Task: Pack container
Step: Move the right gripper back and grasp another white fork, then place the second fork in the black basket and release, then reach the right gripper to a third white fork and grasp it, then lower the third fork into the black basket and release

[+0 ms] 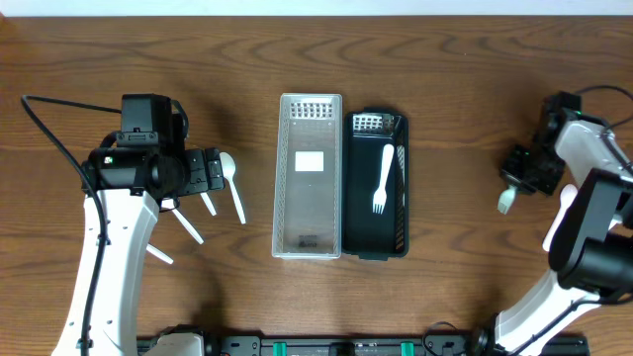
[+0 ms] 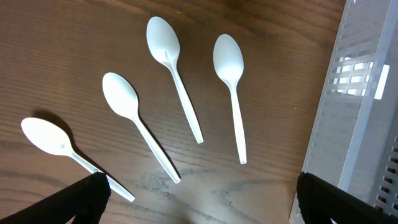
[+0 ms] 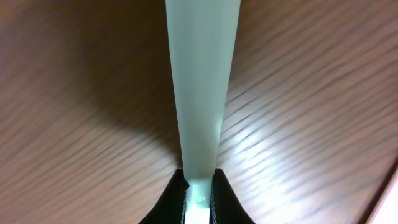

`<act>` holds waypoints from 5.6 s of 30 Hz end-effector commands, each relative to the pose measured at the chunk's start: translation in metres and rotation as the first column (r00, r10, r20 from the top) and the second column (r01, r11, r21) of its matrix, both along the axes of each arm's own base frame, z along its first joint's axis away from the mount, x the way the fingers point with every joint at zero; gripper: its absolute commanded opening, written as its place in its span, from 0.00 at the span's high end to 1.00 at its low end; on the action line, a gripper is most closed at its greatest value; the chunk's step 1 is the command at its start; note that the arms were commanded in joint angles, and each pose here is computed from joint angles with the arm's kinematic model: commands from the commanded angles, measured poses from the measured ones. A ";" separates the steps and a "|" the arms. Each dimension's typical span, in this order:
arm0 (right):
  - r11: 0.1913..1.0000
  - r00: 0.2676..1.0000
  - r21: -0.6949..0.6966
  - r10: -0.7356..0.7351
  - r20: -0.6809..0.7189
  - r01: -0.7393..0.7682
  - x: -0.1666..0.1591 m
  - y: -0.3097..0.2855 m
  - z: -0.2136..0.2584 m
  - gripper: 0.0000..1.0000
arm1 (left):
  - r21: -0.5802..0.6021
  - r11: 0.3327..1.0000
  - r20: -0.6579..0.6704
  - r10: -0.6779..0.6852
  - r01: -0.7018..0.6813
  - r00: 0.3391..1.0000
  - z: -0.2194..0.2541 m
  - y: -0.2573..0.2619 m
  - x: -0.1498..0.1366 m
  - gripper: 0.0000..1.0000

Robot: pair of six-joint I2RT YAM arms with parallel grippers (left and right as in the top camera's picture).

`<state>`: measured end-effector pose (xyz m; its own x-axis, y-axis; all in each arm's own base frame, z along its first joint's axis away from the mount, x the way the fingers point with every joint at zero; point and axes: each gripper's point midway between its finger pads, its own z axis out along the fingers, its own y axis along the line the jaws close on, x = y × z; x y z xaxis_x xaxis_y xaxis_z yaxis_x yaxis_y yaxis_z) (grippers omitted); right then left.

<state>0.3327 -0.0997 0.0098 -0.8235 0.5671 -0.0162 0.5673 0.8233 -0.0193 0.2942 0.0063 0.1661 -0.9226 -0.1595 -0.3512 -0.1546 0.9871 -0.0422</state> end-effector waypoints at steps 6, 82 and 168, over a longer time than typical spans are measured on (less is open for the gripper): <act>0.958 0.908 0.008 0.269 0.322 -0.287 0.030 0.109 0.118 0.99 | 0.014 1.000 0.018 -0.001 0.001 1.000 0.007 0.002 0.003 0.02; 0.995 0.996 -0.030 -0.092 -0.008 0.091 -0.026 -0.115 0.003 0.03 | 0.014 1.000 0.018 -0.001 0.001 1.000 0.007 0.002 0.003 0.02; 0.860 0.837 0.079 0.465 0.288 -0.505 0.022 0.279 0.102 0.77 | 0.013 1.000 0.017 0.000 0.000 1.000 0.007 0.002 0.003 0.02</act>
<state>0.3572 0.1752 0.1356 -0.9608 0.0555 -0.2718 -0.0112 0.9712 0.2378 0.2941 0.0063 0.1661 -0.9228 -0.1595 -0.3508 -0.1546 0.9871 -0.0421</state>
